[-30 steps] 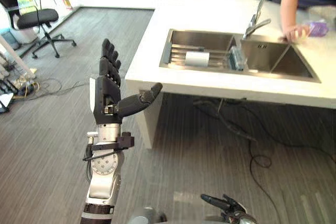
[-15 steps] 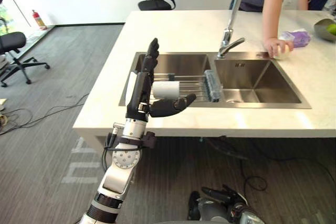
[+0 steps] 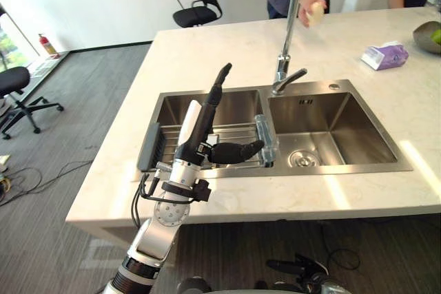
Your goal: Walk over to the sink, pick up the cup, carry it to the dishwasher, place the cup inside the dishwasher, then close the dishwasher door
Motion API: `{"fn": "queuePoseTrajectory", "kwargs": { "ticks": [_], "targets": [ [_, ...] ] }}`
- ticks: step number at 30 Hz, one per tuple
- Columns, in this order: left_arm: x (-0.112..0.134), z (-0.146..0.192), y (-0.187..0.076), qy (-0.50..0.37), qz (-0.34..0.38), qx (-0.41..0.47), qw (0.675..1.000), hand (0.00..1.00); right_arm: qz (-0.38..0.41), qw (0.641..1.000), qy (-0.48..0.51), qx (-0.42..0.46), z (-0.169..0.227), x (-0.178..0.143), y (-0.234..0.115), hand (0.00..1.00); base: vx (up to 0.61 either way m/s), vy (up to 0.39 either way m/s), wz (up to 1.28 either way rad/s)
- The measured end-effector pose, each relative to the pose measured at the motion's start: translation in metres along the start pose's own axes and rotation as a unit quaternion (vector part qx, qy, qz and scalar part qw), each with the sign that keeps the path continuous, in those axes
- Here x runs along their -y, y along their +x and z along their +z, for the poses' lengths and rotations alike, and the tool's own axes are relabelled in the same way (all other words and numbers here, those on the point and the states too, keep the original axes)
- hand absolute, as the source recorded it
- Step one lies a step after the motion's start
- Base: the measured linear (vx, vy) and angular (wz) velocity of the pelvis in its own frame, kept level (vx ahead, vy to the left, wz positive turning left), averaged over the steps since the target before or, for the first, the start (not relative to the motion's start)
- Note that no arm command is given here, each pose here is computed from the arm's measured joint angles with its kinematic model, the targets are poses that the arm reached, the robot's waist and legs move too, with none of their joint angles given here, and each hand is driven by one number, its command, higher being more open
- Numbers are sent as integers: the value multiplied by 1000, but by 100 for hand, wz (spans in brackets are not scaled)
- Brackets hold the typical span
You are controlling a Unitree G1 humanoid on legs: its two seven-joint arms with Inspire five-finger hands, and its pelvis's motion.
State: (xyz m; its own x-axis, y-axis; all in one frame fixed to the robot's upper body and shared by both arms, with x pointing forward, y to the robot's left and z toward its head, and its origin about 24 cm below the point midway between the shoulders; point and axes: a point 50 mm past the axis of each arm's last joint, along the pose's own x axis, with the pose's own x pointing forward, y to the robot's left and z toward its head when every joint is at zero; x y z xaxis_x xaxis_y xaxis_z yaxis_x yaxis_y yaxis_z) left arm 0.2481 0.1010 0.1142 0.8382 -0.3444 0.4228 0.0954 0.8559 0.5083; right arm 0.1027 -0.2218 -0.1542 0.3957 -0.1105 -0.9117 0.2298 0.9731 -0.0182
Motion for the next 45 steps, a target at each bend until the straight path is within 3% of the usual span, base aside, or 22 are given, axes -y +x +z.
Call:
{"fn": "queuePoseTrajectory", "kwargs": {
  "ticks": [14,23,35,45],
  "targets": [
    [-25,-41,-8,159,-106,-75,979,100,-2,999,-22,-23,-7,5,0,100,77,40,10],
    [-37,-53,-12,333,-198,-76,919,100,8,998,-27,-48,-14,4,-1,100,-29,47,-2],
    [-59,-65,4,384,-216,-111,891,100,27,995,-36,-88,-29,4,-3,100,-12,20,-3],
    [-48,-74,3,377,-285,-137,871,100,38,994,-47,-95,-30,3,-3,100,-13,2,-2]
  ]
}}
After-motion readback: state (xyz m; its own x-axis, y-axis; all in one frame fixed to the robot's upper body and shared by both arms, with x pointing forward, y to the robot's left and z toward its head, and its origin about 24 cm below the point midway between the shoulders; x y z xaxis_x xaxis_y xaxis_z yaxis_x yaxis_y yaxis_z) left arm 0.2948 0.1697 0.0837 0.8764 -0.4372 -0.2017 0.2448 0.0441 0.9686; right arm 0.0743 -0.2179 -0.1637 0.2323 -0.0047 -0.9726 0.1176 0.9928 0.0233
